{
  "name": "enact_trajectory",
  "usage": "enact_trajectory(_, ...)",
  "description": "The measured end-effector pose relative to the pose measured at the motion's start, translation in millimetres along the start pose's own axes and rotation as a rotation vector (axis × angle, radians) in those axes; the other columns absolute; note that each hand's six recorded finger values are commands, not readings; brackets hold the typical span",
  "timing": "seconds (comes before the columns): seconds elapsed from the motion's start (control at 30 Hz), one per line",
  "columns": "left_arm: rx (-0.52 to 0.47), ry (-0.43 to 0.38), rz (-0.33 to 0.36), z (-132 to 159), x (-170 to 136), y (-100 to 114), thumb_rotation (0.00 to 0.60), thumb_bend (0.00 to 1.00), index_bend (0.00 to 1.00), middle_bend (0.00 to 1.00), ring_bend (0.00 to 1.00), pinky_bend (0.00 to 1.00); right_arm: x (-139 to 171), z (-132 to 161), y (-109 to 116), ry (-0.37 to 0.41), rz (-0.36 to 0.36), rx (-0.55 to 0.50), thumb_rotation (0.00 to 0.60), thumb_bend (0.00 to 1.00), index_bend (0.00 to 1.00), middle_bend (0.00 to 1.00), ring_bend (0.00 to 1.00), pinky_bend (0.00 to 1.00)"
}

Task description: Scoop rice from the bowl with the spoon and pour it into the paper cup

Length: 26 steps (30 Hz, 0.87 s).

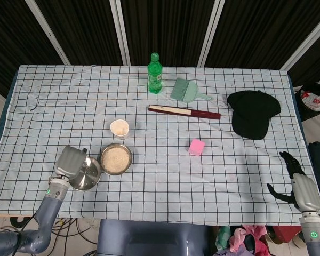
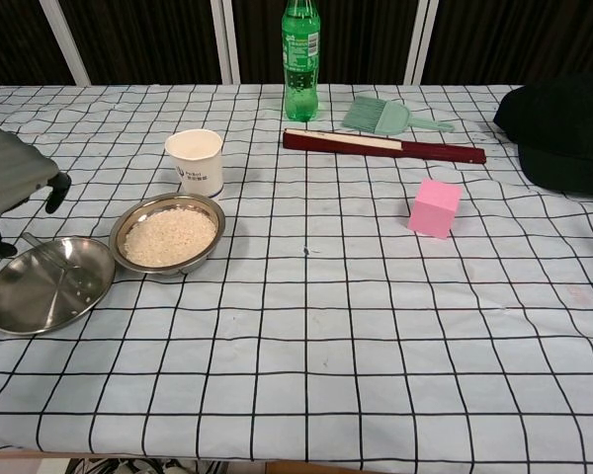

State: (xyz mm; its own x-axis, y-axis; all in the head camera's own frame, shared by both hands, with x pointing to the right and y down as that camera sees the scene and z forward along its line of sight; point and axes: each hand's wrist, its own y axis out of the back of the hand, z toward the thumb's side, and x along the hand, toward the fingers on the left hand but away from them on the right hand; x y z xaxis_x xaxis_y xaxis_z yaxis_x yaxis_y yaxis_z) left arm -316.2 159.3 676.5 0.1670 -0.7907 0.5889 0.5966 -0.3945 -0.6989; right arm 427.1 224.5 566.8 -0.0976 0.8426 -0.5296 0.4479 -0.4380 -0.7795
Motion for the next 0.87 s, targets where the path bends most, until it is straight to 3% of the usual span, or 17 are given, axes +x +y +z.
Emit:
enact_trajectory(0.03,-0.028,0.007,0.018,-4,-4,2,0.6,0.11,0.12,0.28,0.35,0.44,0,0,0,0.001,0.0,0.004,0.6,0.26,0.0,0.0,0.0,0.19)
enact_trajectory(0.13,-0.108,0.03,0.067,-14,-19,5,0.6,0.1,0.01,0.04,0.08,0.15,0,0,0,0.005,-0.002,0.015,0.6,0.26,0.0,0.0,0.0,0.19)
enact_trajectory(0.23,-0.153,0.043,0.091,-20,-27,6,0.6,0.09,0.0,0.0,0.01,0.02,0,0,-1,0.008,-0.004,0.024,0.6,0.26,0.0,0.0,0.0,0.19)
enact_trajectory(0.37,-0.268,0.103,0.147,-42,-52,1,0.6,0.07,0.0,0.0,0.0,0.0,1,1,-1,0.014,-0.008,0.041,0.6,0.26,0.0,0.0,0.0,0.19)
enact_trajectory(0.43,-0.315,0.133,0.208,-55,-68,0,0.6,0.07,0.0,0.0,0.0,0.0,1,1,-1,0.017,-0.01,0.048,0.6,0.26,0.0,0.0,0.0,0.19)
enact_trajectory(0.6,-0.371,0.185,0.315,-80,-107,-11,0.6,0.07,0.0,0.0,0.0,0.0,1,1,-1,0.026,-0.016,0.068,0.6,0.26,0.0,0.0,0.0,0.19)
enact_trajectory(0.73,-0.408,0.207,0.303,-91,-128,-29,0.6,0.07,0.0,0.0,0.0,0.0,2,2,0,0.044,-0.028,0.106,0.6,0.26,0.0,0.0,0.0,0.19)
enact_trajectory(0.87,-0.437,0.214,0.283,-94,-127,-35,0.6,0.07,0.0,0.0,0.0,0.0,3,4,2,0.075,-0.061,0.152,0.6,0.26,0.0,0.0,0.0,0.19)
